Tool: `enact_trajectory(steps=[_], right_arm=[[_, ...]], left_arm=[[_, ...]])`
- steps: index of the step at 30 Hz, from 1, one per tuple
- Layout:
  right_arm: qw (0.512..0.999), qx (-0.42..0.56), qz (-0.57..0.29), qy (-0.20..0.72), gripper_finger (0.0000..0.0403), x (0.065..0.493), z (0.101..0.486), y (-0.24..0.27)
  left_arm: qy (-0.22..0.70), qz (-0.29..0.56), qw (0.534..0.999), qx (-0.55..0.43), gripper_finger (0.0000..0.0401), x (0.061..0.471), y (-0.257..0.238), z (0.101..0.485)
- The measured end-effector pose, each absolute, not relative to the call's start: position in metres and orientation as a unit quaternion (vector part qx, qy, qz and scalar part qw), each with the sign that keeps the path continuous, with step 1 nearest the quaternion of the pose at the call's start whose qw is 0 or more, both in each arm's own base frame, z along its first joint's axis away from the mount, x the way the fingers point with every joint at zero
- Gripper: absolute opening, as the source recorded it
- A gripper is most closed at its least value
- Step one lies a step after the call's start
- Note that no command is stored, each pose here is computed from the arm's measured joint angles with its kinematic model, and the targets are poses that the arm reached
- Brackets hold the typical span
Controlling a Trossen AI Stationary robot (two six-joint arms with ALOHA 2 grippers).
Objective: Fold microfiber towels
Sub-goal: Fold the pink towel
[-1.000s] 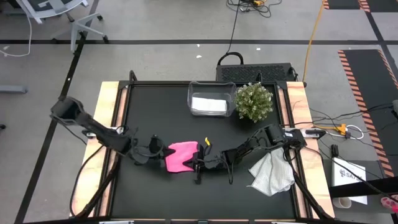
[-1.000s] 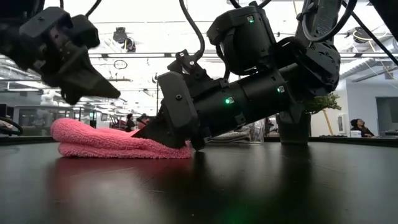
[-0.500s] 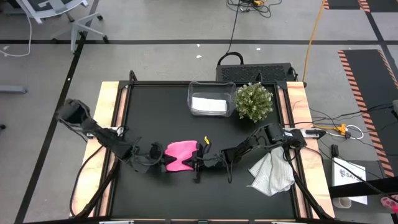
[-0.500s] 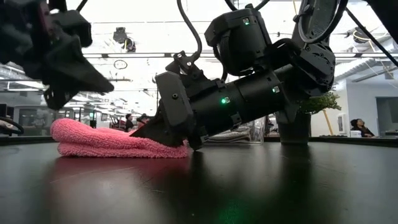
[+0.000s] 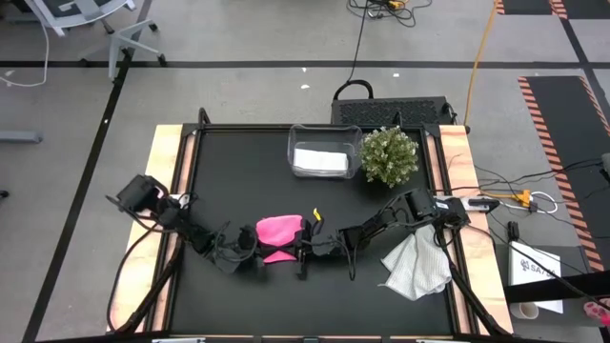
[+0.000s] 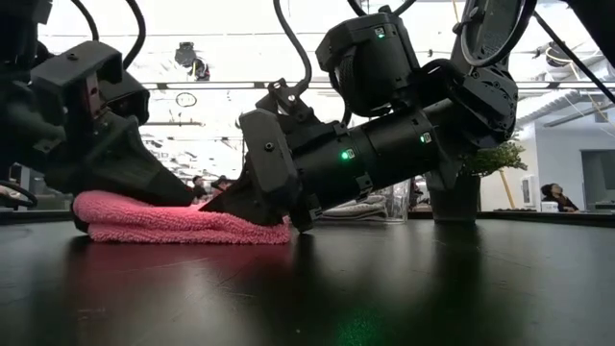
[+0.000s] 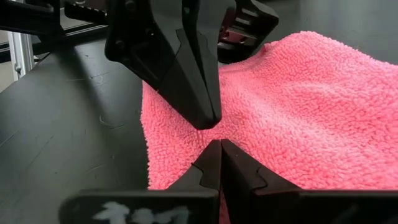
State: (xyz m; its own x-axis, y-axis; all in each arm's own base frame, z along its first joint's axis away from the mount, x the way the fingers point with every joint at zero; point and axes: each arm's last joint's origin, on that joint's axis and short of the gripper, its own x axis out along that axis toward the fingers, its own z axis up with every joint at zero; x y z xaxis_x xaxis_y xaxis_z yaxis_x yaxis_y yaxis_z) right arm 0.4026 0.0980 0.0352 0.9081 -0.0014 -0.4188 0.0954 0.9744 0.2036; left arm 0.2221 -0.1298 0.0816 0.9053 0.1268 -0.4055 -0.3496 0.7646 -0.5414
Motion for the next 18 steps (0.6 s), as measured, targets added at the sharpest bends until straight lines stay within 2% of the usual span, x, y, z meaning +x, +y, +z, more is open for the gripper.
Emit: enact_trajectory(steps=[10,18], right_arm=[[0.971,0.112,-0.025,0.210,0.0000,0.403,0.037,0.098],[0.971,0.132,0.000,0.199,0.0000,0.404,0.075,0.098]], left_arm=[[0.224,0.144,0.923,-0.276,0.0000,0.218,-0.128,0.068],[0.244,0.147,0.920,-0.267,0.0000,0.217,-0.127,0.065]])
